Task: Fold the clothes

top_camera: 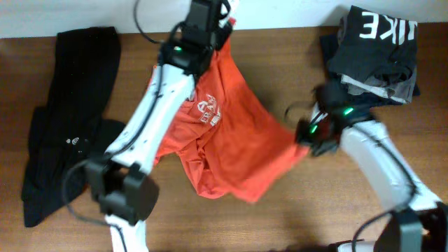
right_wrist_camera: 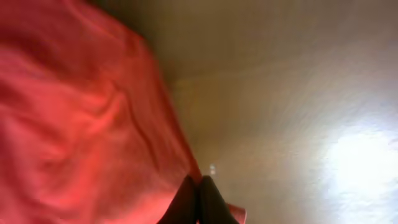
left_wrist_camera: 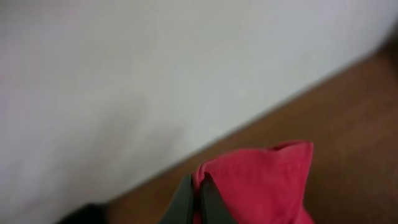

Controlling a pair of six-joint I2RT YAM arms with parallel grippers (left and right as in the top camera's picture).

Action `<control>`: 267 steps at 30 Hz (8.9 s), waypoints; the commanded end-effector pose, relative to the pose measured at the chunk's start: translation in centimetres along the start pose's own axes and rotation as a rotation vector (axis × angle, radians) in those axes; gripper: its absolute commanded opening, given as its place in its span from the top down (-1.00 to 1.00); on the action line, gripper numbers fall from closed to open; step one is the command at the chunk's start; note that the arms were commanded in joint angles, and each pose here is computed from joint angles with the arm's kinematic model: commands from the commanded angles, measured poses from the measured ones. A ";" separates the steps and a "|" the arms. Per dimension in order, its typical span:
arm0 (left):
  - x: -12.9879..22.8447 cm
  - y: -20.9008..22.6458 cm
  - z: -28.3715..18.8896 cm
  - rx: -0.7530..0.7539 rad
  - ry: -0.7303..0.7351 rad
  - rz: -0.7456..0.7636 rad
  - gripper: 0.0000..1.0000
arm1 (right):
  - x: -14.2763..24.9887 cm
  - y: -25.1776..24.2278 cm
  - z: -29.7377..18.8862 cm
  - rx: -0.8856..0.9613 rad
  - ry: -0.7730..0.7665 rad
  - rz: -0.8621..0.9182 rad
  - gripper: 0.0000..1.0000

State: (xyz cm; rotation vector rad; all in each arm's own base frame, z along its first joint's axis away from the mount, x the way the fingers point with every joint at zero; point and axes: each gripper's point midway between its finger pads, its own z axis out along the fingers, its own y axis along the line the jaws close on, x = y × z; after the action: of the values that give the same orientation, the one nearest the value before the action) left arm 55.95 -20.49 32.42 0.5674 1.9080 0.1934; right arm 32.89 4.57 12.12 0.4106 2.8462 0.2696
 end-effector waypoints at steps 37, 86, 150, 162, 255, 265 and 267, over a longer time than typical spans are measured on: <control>-8.4 21.1 -50.5 -0.462 -0.696 -0.208 0.99 | 2.5 -1.2 -50.9 0.059 -1.247 -0.164 0.92; 14.6 12.3 8.5 -0.147 0.258 -0.074 0.99 | -25.9 3.1 1.2 -0.180 -0.409 -0.306 0.93; 30.7 0.9 -2.6 0.386 0.967 -0.107 0.95 | -11.9 -5.6 3.3 0.011 0.191 -0.171 0.90; 31.1 0.7 -3.1 0.397 0.992 -0.107 0.57 | -9.8 -6.1 3.0 0.030 0.274 -0.144 0.20; 42.1 -17.7 -26.9 0.283 1.339 -0.359 -0.27 | 6.4 -5.9 -7.5 0.057 0.120 0.111 0.10; 44.3 -18.3 -26.7 0.249 1.430 -0.315 -0.04 | 6.1 -5.8 -7.5 0.055 0.110 0.110 0.09; 44.5 -18.3 -26.7 0.245 1.442 -0.311 0.12 | 6.1 -5.8 -7.5 0.054 0.109 0.109 0.10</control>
State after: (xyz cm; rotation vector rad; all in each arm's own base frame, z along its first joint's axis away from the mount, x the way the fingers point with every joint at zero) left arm 13.20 -12.48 -0.31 0.2360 3.4052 0.1237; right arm 23.66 -0.43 16.79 0.5949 2.9422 0.2330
